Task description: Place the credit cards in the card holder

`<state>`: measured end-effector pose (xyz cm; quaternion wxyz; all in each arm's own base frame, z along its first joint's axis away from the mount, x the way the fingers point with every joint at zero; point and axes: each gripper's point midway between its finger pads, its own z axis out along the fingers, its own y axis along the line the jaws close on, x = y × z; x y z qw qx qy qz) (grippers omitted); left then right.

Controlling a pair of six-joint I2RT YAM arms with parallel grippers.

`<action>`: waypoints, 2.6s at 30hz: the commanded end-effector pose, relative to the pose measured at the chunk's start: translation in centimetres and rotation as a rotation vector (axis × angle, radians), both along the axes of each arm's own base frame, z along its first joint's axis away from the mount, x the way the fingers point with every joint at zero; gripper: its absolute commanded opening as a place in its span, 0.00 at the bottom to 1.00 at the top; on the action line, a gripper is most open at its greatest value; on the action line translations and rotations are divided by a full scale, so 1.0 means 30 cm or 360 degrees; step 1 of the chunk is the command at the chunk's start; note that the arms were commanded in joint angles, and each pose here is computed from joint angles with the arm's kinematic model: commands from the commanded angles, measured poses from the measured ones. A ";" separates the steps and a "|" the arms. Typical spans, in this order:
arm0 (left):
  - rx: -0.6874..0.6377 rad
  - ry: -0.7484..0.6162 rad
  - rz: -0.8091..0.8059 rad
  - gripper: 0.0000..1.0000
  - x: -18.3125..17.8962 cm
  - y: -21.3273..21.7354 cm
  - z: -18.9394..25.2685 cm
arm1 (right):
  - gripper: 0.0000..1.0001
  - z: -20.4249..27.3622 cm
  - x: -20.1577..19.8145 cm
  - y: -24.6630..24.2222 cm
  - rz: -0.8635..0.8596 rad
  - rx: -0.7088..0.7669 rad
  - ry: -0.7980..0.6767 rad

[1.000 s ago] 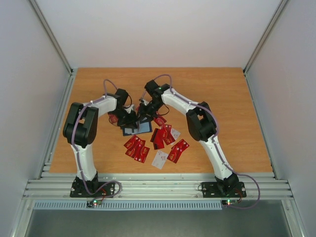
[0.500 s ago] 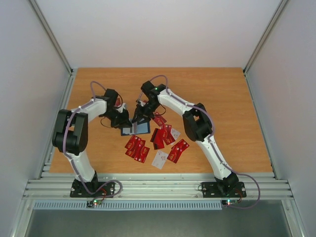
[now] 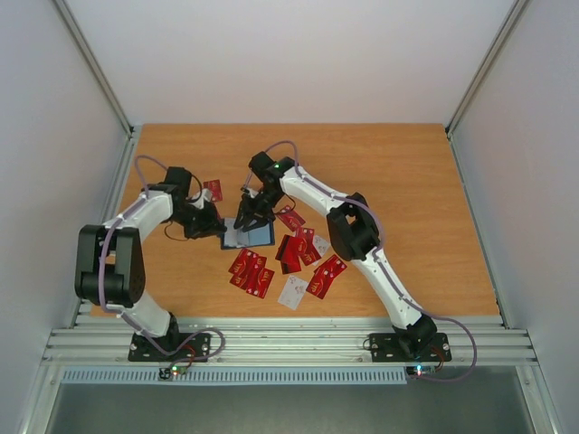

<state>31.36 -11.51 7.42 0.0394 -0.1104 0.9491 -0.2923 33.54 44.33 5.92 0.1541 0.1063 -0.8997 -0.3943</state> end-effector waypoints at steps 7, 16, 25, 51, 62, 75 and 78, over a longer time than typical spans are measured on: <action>0.0110 -0.0122 0.0172 0.09 -0.034 0.141 0.054 | 0.31 -0.017 -0.025 0.065 -0.0003 0.0012 0.0074; 0.0073 -0.0152 0.0170 0.09 -0.057 0.132 0.070 | 0.34 0.004 -0.009 0.095 -0.0039 0.0065 0.0090; 0.0067 -0.0173 0.0161 0.10 -0.057 0.130 0.079 | 0.44 0.029 0.000 0.124 -0.0053 0.0140 0.0107; -0.0012 -0.0257 -0.0299 0.10 0.033 -0.142 0.088 | 0.44 0.161 0.062 -0.264 -0.0168 -0.0151 -0.0252; -0.0097 -0.0322 -0.0568 0.15 -0.023 -0.325 0.107 | 0.44 0.147 -0.087 -0.646 -0.0436 -0.0297 -0.0233; -0.0074 -0.0294 -0.0893 0.22 -0.094 -0.553 0.077 | 0.52 0.064 -0.264 -0.874 -0.0700 -0.0477 -0.0042; 0.0005 -0.0262 -0.0854 0.24 -0.058 -0.568 0.038 | 0.52 0.076 -0.278 -0.872 -0.0703 -0.0453 -0.0035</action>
